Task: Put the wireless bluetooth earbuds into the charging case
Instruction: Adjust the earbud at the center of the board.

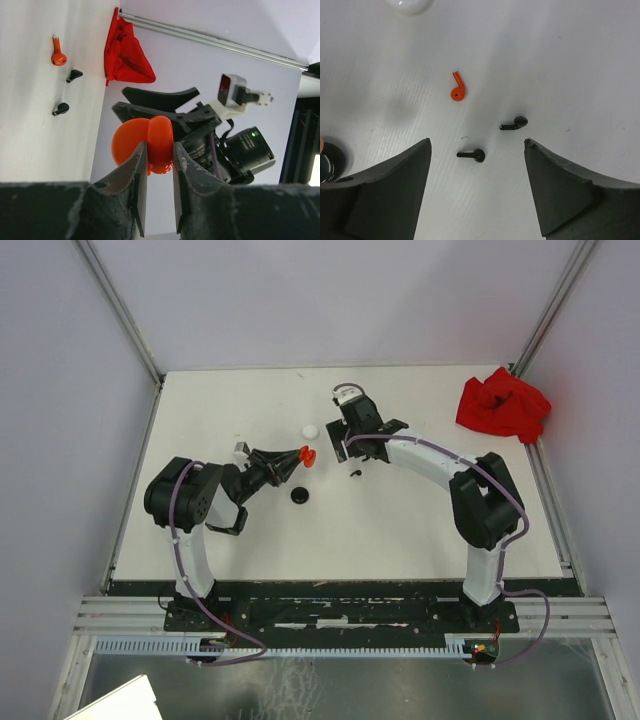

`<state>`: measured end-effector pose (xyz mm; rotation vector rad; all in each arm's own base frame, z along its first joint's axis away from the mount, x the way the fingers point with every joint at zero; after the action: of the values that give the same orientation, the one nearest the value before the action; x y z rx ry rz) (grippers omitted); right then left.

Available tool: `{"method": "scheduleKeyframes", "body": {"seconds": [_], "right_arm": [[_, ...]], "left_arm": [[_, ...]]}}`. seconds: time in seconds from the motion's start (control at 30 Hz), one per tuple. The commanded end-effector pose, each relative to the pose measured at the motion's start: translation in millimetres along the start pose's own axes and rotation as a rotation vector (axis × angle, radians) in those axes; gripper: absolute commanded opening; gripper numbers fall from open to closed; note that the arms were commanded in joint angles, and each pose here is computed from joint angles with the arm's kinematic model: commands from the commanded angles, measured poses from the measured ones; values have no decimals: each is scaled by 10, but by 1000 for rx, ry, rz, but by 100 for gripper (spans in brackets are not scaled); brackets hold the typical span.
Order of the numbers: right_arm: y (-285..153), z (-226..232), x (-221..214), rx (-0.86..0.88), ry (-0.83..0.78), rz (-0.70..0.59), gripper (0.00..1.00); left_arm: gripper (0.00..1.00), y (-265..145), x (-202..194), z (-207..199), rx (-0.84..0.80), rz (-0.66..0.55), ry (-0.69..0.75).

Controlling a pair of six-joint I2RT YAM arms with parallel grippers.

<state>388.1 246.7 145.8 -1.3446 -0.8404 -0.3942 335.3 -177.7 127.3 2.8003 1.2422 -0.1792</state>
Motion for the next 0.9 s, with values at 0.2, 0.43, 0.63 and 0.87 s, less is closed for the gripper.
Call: {"method": "scheduleKeyframes", "body": {"seconds": [0.2, 0.43, 0.63, 0.87], "right_arm": [[384, 289, 219, 117, -4, -3, 84], [707, 372, 161, 145, 14, 40, 83], [849, 420, 98, 163, 26, 58, 83], [948, 453, 54, 184, 43, 68, 83]], "left_arm": [[3, -159, -20, -471, -204, 6, 122], [3, -325, 78, -583, -222, -47, 138], [3, -410, 134, -609, -224, -74, 141], [3, -456, 178, -614, -222, -86, 145]]}}
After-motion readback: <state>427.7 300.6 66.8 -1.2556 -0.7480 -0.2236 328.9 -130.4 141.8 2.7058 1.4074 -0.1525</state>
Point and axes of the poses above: each gripper's point midway between its finger pads, its own y axis out along the fingers, its own z axis along the line the jaws close on, x = y × z, the point moved 5 cm from there along -y, back along the fingers, and after that the axes turned 5 degrees about y, right-handed, at the moved point
